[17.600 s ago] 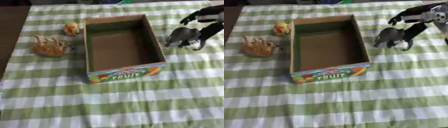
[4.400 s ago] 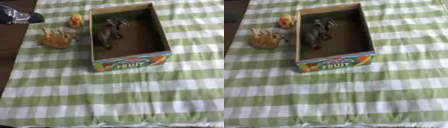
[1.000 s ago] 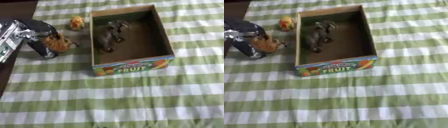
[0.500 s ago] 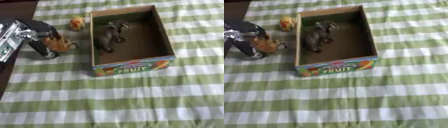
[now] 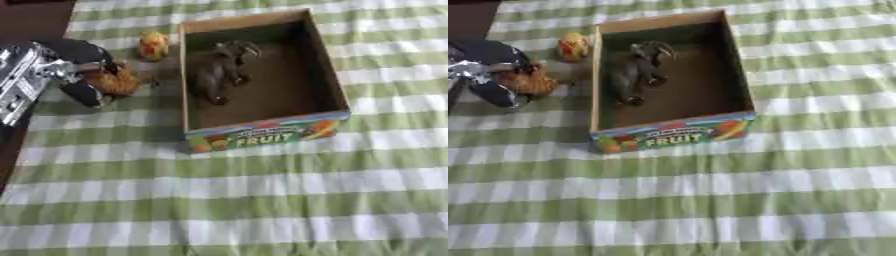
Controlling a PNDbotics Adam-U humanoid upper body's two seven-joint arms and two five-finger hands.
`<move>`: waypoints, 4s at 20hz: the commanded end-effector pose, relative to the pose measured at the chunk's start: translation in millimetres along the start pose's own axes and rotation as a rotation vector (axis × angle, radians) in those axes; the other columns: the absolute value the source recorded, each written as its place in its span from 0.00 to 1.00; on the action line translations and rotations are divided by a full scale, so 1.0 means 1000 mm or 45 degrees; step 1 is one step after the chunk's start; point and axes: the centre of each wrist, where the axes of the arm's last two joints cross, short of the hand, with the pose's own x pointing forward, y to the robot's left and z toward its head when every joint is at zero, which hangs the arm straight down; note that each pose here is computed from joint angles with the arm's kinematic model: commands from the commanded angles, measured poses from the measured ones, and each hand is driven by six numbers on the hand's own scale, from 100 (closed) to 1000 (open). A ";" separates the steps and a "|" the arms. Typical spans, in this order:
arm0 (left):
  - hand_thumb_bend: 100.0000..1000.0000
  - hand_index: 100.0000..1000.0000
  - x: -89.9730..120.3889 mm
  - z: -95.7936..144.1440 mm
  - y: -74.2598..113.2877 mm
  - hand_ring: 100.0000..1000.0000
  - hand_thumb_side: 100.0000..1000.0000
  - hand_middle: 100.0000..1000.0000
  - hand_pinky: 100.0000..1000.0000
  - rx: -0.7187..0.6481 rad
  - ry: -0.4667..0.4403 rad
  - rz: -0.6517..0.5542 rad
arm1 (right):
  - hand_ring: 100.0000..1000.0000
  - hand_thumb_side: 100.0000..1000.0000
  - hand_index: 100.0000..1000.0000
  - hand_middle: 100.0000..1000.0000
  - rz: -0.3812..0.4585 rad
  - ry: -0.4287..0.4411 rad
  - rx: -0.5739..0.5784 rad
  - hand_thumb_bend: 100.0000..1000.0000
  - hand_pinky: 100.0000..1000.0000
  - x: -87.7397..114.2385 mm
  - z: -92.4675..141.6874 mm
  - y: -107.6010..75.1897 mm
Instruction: Pick up objects on the table and place them in the box.
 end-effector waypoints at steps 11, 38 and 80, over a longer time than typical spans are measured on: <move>0.00 0.54 -0.009 0.014 0.022 0.59 0.22 0.53 0.39 0.187 0.093 -0.029 | 0.81 1.00 0.85 0.74 0.015 -0.025 -0.021 0.00 0.75 0.006 -0.002 -0.008; 0.00 0.46 0.051 0.040 0.119 0.55 0.18 0.48 0.35 0.607 -0.025 -0.100 | 0.80 1.00 0.85 0.74 -0.023 -0.032 -0.032 0.00 0.75 0.005 -0.001 -0.006; 0.36 0.89 0.201 -0.053 0.100 0.78 0.63 0.78 0.52 0.455 -0.340 -0.205 | 0.80 1.00 0.84 0.73 -0.099 -0.041 -0.067 0.00 0.75 0.007 -0.004 -0.002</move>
